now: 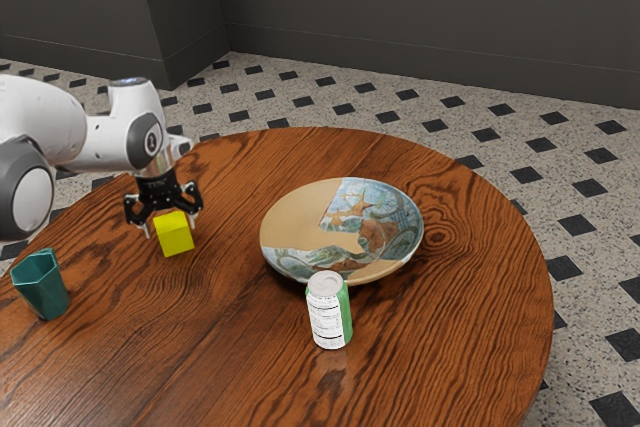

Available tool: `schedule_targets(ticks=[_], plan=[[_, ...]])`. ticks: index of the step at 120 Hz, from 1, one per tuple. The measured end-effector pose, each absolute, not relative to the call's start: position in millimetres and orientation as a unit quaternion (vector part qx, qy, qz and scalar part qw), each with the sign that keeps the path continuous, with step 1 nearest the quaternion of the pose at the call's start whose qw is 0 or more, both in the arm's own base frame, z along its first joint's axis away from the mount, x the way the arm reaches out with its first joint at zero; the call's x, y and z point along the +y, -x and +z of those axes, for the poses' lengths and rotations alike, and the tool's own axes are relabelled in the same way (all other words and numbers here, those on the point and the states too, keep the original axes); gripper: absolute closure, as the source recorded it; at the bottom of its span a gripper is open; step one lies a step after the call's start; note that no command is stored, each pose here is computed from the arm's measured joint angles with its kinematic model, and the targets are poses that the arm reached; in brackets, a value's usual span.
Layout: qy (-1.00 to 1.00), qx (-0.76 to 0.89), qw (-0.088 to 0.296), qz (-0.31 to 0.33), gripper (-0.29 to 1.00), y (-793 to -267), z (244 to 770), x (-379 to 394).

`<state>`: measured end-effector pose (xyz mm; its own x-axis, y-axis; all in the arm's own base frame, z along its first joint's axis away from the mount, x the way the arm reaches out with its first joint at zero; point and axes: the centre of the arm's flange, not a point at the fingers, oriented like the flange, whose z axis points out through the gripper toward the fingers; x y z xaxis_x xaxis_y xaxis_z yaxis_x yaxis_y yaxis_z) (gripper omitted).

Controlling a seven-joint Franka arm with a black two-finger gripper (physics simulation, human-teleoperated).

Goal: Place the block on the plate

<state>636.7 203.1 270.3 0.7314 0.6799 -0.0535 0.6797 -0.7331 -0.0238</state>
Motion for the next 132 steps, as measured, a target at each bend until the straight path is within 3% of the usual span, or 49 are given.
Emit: schedule_targets(ticks=[35,62,97,132], plan=[[0.931,-0.363,-0.003,0.028,0.00,-637.1,266.6,202.9],[0.931,-0.364,-0.007,0.024,0.20,-637.7,267.8,203.1],[0.931,-0.364,-0.007,0.021,0.27,-638.1,271.9,203.1],[0.940,-0.339,-0.019,-0.017,0.36,-648.9,339.2,162.9]])
